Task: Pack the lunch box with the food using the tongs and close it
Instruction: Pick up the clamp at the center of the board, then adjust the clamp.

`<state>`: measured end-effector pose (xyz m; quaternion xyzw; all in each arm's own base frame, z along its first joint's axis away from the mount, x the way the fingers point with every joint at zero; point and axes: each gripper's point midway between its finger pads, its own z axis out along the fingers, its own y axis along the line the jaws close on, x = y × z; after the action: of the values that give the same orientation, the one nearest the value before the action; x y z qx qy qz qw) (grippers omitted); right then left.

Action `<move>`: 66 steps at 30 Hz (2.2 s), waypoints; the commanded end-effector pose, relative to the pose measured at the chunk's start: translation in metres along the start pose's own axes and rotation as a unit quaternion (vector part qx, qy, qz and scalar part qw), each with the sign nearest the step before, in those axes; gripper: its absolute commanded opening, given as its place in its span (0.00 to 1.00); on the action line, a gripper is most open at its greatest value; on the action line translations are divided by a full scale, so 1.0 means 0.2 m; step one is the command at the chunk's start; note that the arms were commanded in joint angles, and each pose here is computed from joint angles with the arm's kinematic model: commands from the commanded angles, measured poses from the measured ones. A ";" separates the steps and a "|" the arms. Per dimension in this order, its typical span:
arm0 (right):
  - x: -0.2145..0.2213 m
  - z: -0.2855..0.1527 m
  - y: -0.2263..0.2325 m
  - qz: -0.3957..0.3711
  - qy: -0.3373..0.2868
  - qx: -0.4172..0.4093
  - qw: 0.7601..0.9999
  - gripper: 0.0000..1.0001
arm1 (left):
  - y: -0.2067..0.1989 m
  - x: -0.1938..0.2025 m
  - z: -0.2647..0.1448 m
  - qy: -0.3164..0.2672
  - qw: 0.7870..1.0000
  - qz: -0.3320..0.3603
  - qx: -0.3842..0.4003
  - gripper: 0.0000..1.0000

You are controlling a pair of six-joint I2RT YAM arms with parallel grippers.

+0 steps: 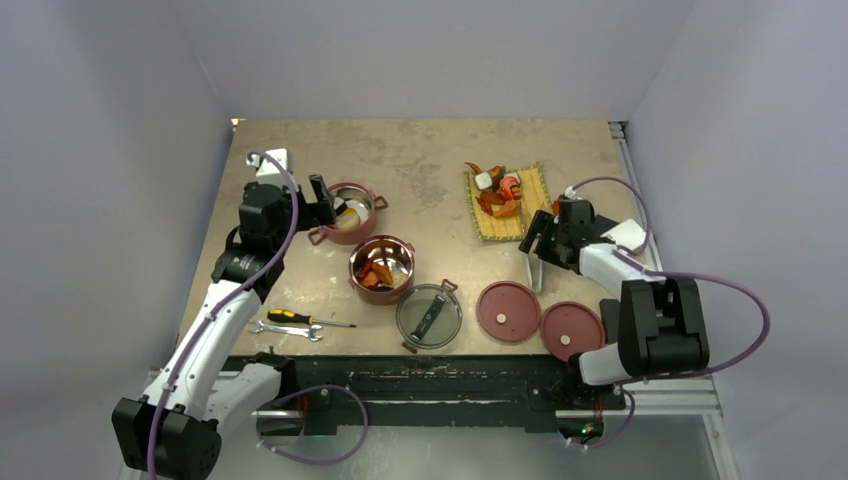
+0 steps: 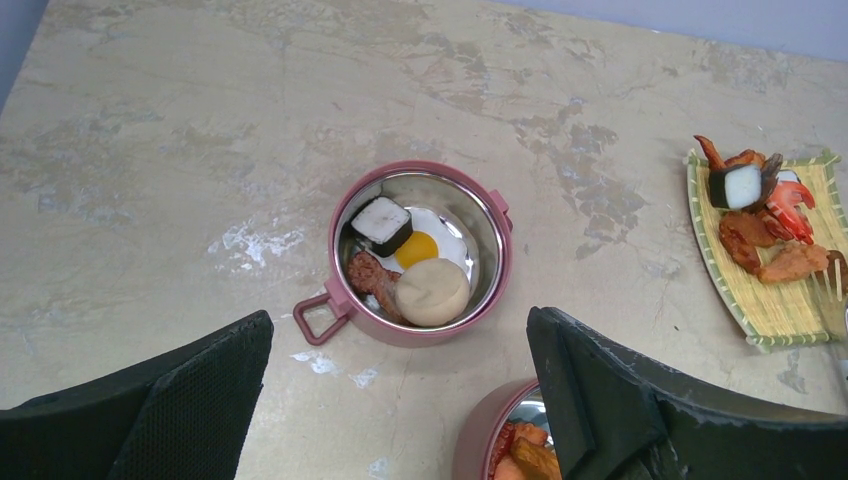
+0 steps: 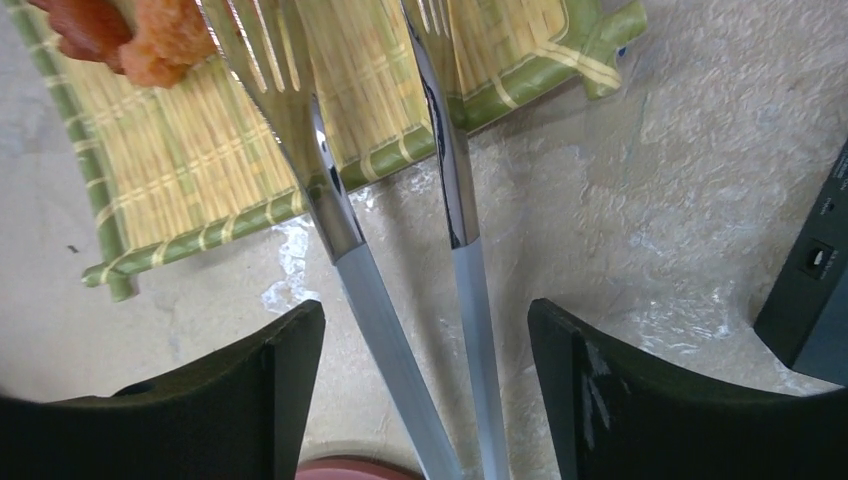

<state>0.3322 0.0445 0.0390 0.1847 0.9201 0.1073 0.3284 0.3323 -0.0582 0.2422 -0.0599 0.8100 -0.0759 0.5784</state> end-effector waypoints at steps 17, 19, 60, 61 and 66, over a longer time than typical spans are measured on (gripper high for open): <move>0.01 0.12 -0.07 -0.062 -0.017 0.170 0.983 0.73 | -0.02 -0.05 0.00 -0.020 1.000 -0.004 0.005 0.99; 0.03 0.13 -0.07 -0.064 -0.011 0.172 0.983 0.70 | -0.02 -0.05 0.00 -0.020 1.000 -0.004 0.005 0.99; 0.06 -0.67 0.97 -0.294 0.084 -0.281 0.910 0.39 | -0.74 -0.17 0.04 0.002 0.946 -0.106 0.306 0.96; 0.08 -0.68 1.00 -0.303 0.085 -0.290 0.904 0.39 | -0.79 -0.16 0.05 0.009 0.945 -0.105 0.311 0.96; 0.13 -0.75 1.13 -0.329 0.079 -0.321 0.885 0.39 | -0.91 -0.09 0.15 0.044 0.942 -0.109 0.315 0.96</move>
<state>0.2745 0.2242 0.1742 -0.2115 0.9032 0.2605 0.2678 0.3578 -0.2167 0.2602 0.0413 0.7805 -0.3592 0.5100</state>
